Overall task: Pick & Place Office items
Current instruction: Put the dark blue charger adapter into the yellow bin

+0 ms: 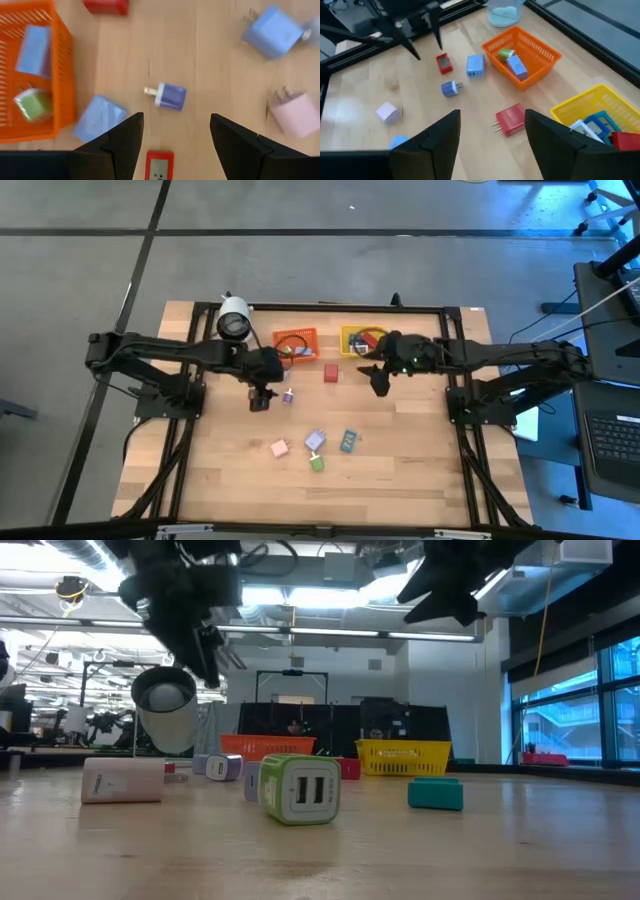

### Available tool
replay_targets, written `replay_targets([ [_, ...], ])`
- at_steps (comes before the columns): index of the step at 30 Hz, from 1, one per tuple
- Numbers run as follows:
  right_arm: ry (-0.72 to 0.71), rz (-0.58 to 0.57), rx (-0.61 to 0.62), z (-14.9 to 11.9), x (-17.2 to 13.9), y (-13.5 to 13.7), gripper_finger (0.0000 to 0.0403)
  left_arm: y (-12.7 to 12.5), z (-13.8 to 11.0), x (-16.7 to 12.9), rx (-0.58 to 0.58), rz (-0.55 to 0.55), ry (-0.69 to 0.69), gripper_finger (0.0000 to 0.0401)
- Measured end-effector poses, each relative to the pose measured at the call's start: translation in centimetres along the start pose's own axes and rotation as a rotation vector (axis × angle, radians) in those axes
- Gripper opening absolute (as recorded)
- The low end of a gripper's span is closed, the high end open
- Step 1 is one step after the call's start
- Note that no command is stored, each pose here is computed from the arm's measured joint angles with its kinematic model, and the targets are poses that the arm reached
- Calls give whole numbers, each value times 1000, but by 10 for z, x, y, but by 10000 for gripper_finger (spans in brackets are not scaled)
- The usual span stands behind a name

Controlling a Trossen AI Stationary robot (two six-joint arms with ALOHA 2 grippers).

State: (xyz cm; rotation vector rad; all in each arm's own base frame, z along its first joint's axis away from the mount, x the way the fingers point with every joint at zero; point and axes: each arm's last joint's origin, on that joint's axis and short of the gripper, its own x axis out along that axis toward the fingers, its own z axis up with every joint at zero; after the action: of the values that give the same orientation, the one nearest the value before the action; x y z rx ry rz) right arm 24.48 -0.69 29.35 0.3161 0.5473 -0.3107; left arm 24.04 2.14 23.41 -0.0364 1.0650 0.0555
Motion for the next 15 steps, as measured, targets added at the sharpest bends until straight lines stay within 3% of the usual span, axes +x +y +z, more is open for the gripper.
replay_targets([
  [6, -14, -33, -24, -10, -5, 19, 223, -1, 1, 13, 83, 95, 49, 226],
  [15, -9, -13, -38, -21, -12, 38, 223, -1, 3, 14, 135, 99, 35, 226],
])
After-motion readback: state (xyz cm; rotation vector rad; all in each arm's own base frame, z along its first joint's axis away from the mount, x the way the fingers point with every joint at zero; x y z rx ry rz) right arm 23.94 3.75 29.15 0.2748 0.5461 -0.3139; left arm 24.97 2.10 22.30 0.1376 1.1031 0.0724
